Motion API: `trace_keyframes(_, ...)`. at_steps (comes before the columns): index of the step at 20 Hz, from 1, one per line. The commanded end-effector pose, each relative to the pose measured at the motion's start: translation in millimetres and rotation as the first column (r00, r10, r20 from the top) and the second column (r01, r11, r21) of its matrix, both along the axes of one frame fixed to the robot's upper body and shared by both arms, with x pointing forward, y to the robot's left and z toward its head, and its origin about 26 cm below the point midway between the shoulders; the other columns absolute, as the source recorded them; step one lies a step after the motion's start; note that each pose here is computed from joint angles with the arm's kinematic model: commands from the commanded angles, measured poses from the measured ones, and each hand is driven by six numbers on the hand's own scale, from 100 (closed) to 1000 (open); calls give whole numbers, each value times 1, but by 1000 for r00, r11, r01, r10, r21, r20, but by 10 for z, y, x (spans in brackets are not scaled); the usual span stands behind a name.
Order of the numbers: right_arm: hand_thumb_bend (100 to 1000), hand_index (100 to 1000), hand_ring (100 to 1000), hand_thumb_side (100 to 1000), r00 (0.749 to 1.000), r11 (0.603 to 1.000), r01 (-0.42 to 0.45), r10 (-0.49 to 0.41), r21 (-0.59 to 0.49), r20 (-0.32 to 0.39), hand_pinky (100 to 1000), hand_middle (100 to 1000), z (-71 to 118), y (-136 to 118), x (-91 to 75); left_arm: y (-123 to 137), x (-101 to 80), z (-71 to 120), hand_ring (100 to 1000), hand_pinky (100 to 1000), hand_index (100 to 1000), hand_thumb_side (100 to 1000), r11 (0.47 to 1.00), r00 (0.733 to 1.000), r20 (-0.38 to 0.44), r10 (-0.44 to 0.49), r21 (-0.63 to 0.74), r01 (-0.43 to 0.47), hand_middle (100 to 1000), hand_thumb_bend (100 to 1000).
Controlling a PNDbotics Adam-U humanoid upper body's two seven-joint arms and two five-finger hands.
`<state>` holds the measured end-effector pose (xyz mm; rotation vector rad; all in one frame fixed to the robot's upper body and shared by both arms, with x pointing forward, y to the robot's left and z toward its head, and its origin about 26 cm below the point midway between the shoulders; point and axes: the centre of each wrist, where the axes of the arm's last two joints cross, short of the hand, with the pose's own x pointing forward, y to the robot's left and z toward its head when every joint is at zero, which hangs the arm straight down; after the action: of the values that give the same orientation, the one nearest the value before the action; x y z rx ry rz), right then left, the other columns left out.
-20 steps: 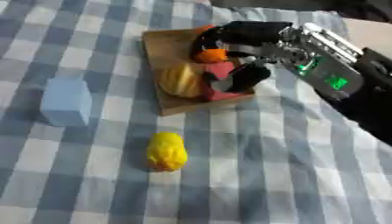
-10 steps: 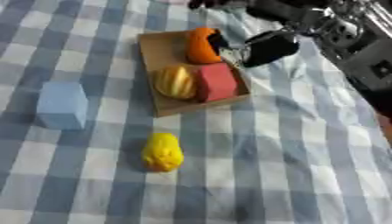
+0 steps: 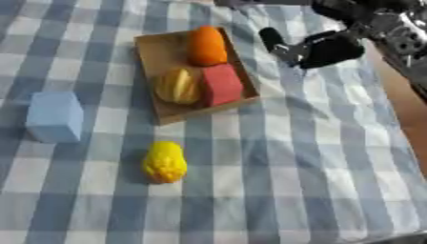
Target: Pick up objects on the table and place them in the box.
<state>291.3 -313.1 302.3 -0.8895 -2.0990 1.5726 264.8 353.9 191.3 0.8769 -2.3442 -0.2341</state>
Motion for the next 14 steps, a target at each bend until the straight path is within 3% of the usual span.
trace_keyframes(1,100,853,750,202,998,1000,8,-10,30,62,753,793,98,-79,-63,8,8,155,739,859,842,570,990,1000,-28,9,142,-5,738,350)
trace_keyframes(9,100,849,739,208,996,993,26,-35,112,79,747,786,-83,-188,-80,-20,45,355,763,871,887,483,878,979,-177,104,479,-6,759,392)
trace_keyframes(14,100,845,729,221,996,990,36,-48,140,80,743,779,-130,-207,-83,-42,59,468,802,899,911,452,745,920,-329,215,664,63,789,452)
